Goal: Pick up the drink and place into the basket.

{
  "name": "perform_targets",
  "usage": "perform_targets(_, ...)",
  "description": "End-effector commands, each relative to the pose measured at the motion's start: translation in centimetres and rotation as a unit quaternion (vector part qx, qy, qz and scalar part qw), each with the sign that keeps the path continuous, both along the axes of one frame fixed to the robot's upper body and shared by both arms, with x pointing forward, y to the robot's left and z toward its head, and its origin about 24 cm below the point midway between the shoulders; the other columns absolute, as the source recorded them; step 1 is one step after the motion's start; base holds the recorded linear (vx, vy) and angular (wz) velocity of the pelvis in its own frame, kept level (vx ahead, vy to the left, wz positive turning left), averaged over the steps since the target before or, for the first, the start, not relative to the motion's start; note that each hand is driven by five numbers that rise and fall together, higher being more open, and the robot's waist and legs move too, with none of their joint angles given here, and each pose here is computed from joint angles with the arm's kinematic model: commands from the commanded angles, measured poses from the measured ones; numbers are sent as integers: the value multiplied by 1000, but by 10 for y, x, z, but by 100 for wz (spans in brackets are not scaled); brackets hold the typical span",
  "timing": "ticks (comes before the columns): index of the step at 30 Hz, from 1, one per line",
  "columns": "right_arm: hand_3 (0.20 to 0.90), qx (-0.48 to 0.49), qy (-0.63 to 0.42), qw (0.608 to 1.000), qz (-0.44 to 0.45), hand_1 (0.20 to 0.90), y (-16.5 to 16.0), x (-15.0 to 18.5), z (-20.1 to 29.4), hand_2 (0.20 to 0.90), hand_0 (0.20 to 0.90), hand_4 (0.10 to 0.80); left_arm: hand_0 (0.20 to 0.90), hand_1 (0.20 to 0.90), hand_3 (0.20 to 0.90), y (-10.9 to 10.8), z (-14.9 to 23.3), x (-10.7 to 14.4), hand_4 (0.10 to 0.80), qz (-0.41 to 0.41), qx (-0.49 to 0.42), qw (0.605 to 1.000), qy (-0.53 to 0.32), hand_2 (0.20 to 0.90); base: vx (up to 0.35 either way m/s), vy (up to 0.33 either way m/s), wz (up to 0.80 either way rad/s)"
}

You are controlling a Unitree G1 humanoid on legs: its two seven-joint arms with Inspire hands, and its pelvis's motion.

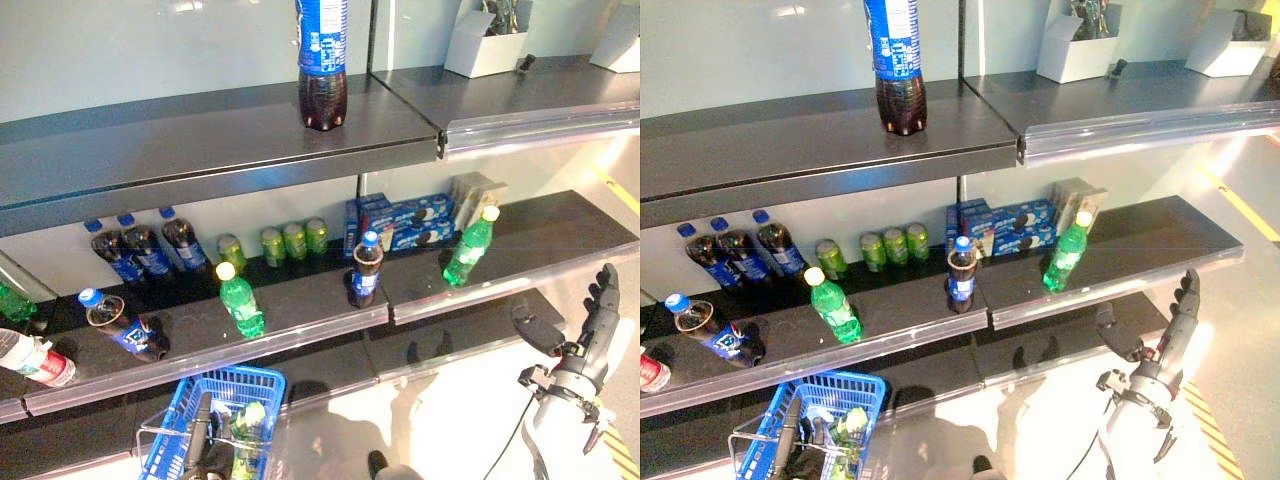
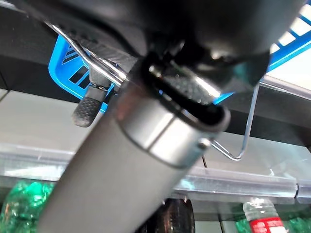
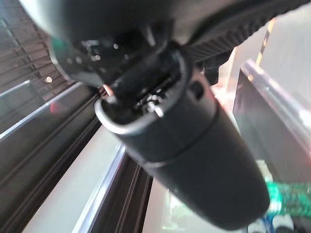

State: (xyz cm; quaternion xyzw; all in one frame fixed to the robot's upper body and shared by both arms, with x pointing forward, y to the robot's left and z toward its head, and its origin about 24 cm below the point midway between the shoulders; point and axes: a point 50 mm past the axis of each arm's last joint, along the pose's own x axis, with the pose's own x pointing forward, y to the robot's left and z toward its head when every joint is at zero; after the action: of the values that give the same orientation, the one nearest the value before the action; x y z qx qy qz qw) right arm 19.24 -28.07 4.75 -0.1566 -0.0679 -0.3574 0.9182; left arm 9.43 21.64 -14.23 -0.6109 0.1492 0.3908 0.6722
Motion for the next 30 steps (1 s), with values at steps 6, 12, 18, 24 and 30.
perform_targets(6,900,-75,-145,987,13,900,-19,18,79,900,900,800,300,300,200,4,26,37,100,-44,40,992,-115,300,175,-61,3)
perform_targets(12,900,-94,-182,979,2,900,-28,27,100,900,900,800,300,300,200,-9,26,47,100,-51,12,989,-136,300,-68,73,10)
perform_targets(18,900,-83,-216,973,13,900,-23,39,115,900,900,800,300,300,200,-20,34,68,100,-54,-3,983,-173,300,-96,10,-1)
perform_targets(24,900,-95,-274,957,24,900,-12,53,144,900,900,800,300,300,200,-27,49,93,100,-60,-6,973,-224,300,-193,-37,-5)
perform_targets(30,900,-110,-342,932,48,900,13,75,188,900,900,800,300,300,200,-27,69,123,100,-62,-4,960,-272,300,-194,-77,-6)
